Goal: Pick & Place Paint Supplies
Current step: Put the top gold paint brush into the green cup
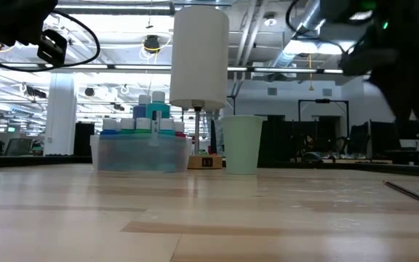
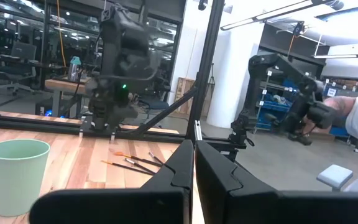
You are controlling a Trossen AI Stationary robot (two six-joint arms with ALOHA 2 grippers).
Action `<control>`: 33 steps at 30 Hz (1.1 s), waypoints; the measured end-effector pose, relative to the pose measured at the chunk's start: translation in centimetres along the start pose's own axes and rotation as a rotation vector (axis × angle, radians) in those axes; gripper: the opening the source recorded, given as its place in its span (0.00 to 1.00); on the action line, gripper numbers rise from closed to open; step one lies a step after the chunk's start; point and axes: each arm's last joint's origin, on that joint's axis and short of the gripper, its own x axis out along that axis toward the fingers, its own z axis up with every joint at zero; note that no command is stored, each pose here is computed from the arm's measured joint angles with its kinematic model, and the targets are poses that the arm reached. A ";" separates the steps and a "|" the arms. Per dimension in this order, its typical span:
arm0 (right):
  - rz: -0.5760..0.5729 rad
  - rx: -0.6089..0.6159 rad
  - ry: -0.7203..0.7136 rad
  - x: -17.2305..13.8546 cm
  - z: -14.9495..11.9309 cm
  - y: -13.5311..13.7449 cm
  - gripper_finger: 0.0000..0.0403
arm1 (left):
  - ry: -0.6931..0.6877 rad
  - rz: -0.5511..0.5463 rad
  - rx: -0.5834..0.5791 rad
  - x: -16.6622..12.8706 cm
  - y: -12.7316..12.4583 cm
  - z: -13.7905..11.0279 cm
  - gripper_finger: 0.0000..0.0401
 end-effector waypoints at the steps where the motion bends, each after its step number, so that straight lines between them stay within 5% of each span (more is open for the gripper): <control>1: 0.024 0.019 0.006 0.6 0.2 0.0 0.43 | 0.000 0.000 0.000 0.0 0.0 0.0 0.00; 8: 0.192 0.100 -0.002 3.5 1.0 1.4 0.43 | 0.000 0.000 0.000 0.0 0.0 0.0 0.00; 33: 0.235 0.279 0.008 6.5 1.3 2.0 0.43 | 0.000 0.000 0.000 0.0 0.0 0.0 0.00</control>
